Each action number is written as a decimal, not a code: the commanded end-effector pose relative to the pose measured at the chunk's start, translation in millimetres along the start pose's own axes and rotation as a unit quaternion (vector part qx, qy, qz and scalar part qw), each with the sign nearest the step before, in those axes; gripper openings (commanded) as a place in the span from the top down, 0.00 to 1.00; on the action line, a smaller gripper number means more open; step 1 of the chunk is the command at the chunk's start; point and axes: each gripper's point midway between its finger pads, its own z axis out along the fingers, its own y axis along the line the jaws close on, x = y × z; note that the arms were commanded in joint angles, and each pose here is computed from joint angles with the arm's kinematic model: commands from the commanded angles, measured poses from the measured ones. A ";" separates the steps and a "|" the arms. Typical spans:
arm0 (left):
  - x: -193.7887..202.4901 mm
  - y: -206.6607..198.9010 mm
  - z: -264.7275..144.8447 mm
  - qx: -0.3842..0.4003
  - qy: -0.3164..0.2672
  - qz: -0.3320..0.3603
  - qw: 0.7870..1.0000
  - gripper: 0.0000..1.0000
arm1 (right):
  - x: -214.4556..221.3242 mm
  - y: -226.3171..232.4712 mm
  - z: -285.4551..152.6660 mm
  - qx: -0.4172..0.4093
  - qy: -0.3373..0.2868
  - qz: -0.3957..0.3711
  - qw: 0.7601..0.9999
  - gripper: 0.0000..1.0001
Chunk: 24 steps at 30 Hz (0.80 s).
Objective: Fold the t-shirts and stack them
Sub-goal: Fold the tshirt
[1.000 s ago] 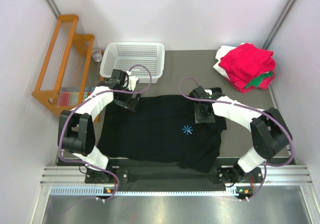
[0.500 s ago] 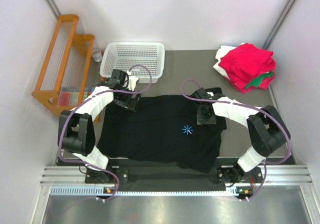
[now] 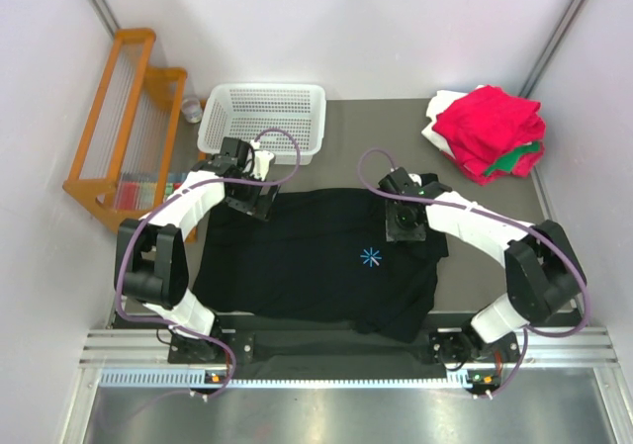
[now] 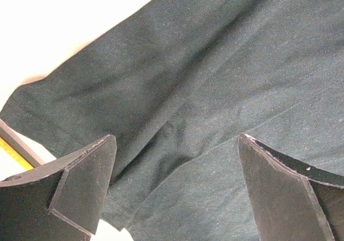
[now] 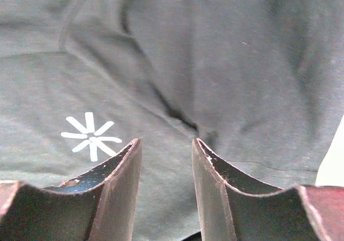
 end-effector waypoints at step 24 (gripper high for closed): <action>-17.2 4.8 -16.7 -0.015 -0.031 0.010 0.999 0.01 | 1.2 -2.0 28.0 0.016 0.011 0.003 1.000 0.56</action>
